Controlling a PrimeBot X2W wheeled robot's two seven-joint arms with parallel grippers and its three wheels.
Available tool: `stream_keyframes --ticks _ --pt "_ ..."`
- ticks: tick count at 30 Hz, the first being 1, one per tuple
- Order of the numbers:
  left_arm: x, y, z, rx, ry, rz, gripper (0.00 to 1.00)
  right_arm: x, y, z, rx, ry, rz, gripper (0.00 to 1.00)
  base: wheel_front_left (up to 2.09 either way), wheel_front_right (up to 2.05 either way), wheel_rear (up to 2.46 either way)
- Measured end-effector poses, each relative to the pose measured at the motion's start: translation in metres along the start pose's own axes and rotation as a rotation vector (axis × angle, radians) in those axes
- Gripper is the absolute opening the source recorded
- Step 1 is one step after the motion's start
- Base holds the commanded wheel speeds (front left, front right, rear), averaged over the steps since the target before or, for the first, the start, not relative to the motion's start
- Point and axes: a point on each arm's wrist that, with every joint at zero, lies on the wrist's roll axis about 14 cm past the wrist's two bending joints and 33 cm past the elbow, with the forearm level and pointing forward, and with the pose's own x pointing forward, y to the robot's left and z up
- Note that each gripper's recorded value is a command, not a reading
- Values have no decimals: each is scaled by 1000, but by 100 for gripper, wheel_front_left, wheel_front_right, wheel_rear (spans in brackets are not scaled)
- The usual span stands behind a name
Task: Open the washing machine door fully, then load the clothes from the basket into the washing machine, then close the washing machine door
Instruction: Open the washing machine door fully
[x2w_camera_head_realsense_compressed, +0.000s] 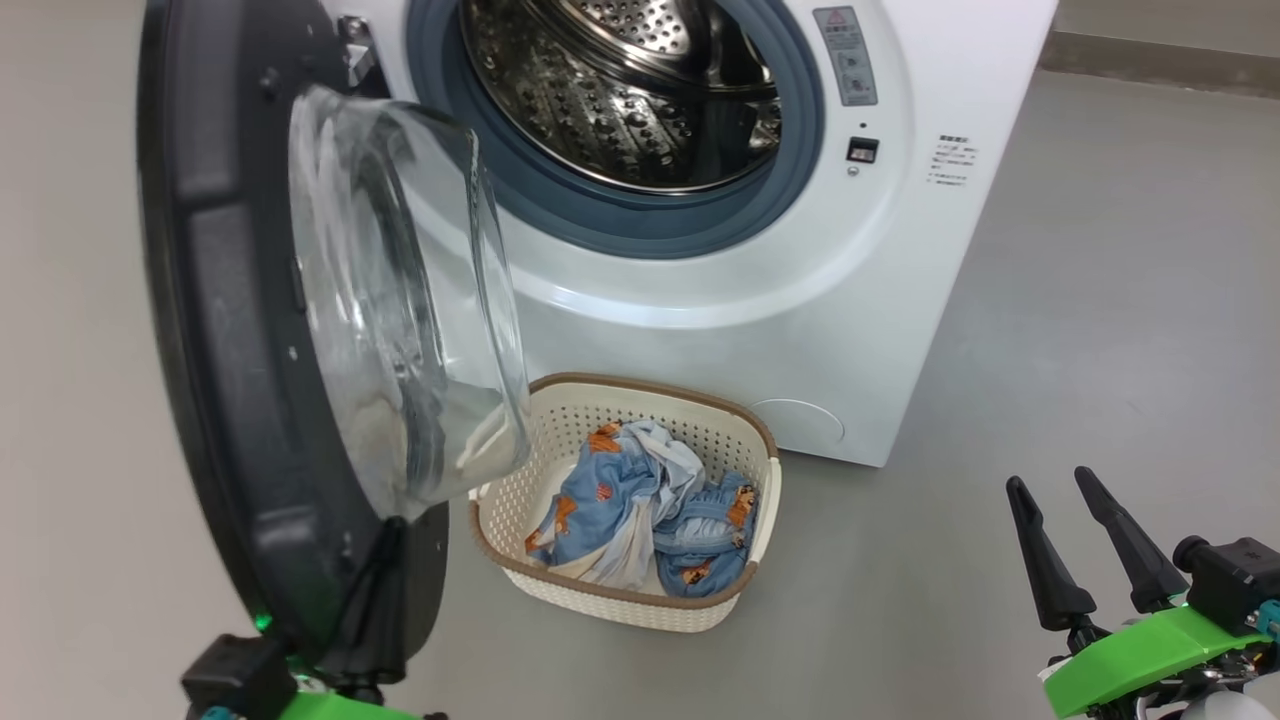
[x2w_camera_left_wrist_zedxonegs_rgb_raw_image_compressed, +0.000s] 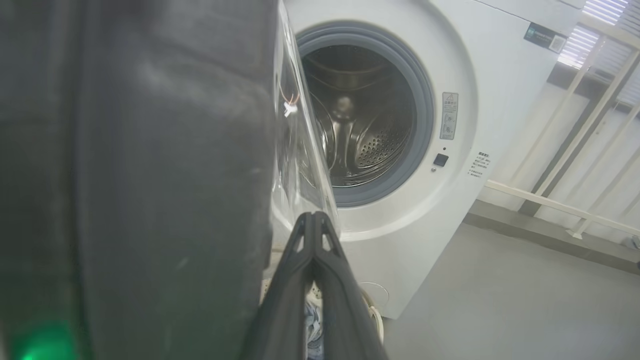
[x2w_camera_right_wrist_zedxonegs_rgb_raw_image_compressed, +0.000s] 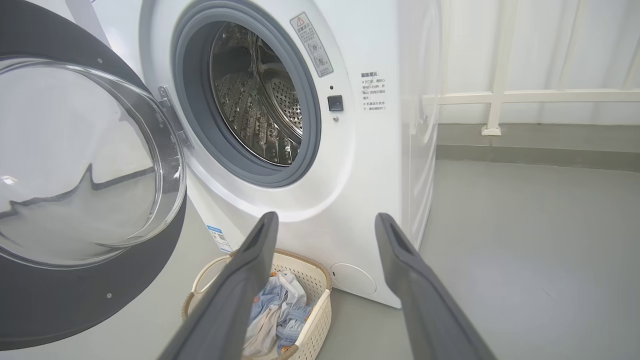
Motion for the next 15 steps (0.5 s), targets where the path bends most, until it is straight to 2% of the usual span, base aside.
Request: stream_keyframes --ticks 15 --pt "-11 64 22 44 -40 199 0 11 8 -10 6 26 36 100 0 0 0"
